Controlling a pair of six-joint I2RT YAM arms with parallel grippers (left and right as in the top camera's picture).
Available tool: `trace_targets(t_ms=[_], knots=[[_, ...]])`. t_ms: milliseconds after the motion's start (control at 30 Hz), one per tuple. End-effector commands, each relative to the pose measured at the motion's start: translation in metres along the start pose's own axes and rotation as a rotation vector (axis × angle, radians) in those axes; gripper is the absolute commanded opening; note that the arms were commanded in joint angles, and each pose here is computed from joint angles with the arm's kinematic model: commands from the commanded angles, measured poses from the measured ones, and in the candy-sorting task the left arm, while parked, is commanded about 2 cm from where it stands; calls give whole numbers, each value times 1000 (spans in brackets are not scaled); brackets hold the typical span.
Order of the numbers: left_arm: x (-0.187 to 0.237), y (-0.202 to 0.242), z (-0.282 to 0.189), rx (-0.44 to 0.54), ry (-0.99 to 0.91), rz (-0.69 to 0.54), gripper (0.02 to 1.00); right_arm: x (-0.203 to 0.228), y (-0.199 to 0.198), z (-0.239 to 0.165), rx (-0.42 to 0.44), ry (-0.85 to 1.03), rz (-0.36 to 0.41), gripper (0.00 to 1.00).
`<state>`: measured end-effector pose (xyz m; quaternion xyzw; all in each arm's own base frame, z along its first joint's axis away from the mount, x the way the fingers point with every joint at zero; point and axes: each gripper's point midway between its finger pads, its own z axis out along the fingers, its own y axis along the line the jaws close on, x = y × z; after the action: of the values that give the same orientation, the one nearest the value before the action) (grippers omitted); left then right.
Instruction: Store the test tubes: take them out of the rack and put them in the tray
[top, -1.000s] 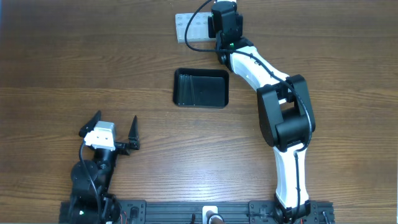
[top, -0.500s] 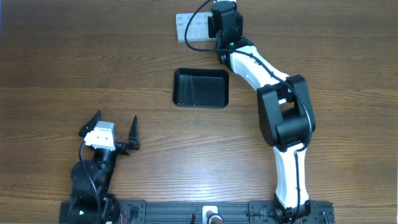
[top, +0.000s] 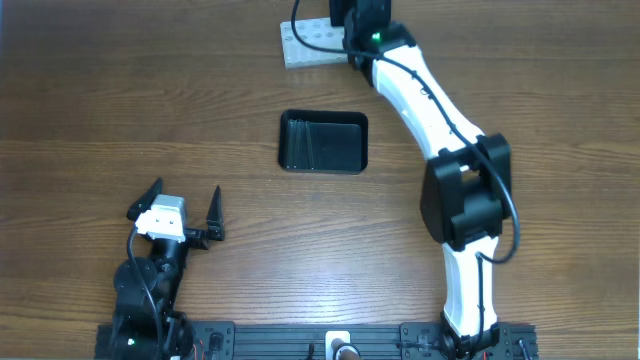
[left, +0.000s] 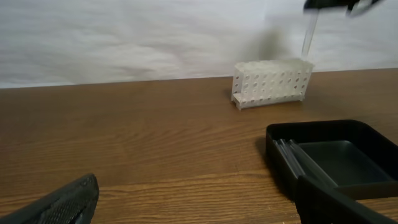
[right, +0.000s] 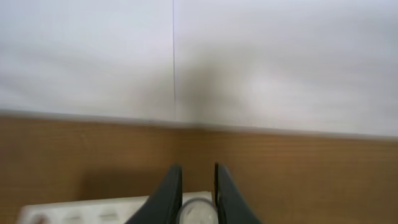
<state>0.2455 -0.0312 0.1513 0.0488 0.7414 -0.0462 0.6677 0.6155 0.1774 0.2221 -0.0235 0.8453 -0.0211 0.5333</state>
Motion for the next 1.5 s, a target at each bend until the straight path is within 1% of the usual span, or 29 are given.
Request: trace_targets(t_ms=[33,133,233,300,467,567,633,733,833,1000,1067,1233,1500], knots=[[1,0,0,4,0,-8,998,-97,-8,-74,-24,-168,78,34],[1,0,0,4,0,-8,1000,-99,-7,-97,-58,-127,93,49],[1,0,0,4,0,-8,1000,-73,-1,-114,-108,10,97,47],[1,0,0,4,0,-8,1000,-43,10,-121,-164,142,101,27],[1,0,0,4,0,-8,1000,37,39,-134,-287,448,40,12],[1,0,0,4,0,-8,1000,77,55,-137,-338,575,17,12],[1,0,0,4,0,-8,1000,98,63,-138,-360,625,5,12],[1,0,0,4,0,-8,998,133,69,-136,-355,689,-15,9],[1,0,0,3,0,-8,1000,164,68,-132,-328,745,10,12],[1,0,0,4,0,-8,1000,197,66,-121,-293,765,66,12],[1,0,0,4,0,-8,1000,202,66,-116,-285,751,76,12],[1,0,0,3,0,-8,1000,212,57,-106,-221,723,102,9],[1,0,0,4,0,-8,1000,228,50,-107,-181,751,107,9]])
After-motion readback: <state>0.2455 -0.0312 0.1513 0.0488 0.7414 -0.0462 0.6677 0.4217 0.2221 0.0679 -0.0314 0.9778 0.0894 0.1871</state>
